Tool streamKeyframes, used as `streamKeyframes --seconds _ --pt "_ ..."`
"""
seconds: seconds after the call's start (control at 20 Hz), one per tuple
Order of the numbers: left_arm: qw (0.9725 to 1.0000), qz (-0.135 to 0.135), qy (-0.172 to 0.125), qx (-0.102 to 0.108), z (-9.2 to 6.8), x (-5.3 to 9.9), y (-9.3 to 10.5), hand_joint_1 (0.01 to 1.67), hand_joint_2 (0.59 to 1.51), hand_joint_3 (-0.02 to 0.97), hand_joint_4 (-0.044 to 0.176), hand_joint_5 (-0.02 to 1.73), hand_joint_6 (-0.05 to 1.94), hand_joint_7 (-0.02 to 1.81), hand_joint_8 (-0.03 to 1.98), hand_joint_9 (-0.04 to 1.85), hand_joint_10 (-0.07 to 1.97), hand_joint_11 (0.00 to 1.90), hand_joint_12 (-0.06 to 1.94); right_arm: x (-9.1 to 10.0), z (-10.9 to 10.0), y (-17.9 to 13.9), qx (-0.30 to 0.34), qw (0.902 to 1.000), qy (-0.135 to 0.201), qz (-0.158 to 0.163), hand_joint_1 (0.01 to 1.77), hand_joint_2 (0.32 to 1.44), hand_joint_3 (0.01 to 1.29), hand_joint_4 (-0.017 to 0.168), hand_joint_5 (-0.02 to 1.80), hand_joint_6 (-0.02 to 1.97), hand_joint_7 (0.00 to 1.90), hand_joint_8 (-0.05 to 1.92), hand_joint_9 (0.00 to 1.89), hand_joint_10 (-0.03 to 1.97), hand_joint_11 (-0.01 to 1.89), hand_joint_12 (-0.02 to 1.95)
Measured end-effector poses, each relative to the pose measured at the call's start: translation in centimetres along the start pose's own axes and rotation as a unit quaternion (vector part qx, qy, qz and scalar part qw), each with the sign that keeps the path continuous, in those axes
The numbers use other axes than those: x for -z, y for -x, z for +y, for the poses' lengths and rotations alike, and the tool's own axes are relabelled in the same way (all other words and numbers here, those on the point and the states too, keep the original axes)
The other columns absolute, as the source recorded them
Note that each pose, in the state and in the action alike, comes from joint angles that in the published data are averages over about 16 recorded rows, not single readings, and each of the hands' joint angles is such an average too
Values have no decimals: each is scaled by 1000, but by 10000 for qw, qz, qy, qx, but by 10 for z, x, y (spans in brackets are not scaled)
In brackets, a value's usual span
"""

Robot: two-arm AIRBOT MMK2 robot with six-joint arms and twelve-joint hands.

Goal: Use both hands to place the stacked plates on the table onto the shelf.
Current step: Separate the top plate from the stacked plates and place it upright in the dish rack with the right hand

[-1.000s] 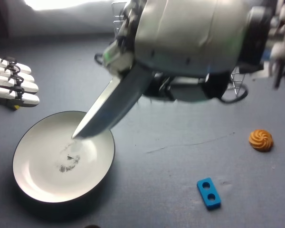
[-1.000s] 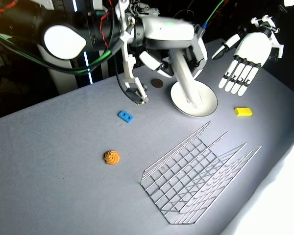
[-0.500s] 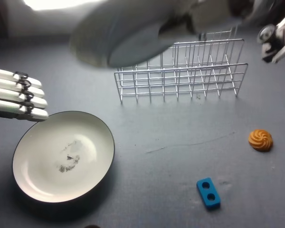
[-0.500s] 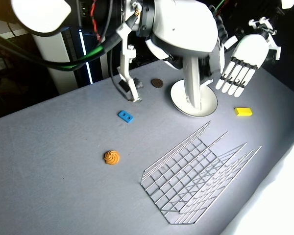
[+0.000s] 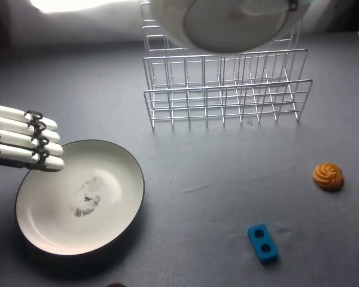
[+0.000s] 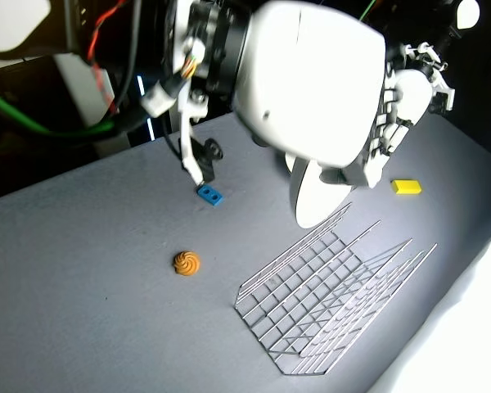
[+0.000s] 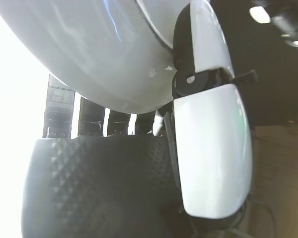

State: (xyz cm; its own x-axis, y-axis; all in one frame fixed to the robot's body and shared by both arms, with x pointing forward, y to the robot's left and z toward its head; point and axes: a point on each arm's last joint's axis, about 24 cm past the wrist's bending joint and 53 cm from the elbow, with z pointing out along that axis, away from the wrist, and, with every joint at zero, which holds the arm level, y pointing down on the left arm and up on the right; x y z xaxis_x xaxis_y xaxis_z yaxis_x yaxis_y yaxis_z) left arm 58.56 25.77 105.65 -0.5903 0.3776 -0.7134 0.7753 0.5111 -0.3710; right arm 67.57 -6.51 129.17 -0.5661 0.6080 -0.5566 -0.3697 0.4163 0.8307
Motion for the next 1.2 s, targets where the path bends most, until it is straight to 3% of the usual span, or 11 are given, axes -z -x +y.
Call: streamKeyframes --seconds 0.55,1.2 --pt "9997 222 56 -34 4 -9 -20 16 1195 18 2 61 15 51 5 22 17 20 12 -3 -39 35 177 9989 -283 -320 1205 1007 13 -8 928 870 1079 973 1113 817 868 1301" --pt "9996 230 169 -87 12 -6 -22 15 1197 19 4 83 14 73 5 37 16 20 12 -17 -70 27 433 9984 -329 -150 1236 1006 12 -7 882 947 1045 1050 1084 867 877 1324"
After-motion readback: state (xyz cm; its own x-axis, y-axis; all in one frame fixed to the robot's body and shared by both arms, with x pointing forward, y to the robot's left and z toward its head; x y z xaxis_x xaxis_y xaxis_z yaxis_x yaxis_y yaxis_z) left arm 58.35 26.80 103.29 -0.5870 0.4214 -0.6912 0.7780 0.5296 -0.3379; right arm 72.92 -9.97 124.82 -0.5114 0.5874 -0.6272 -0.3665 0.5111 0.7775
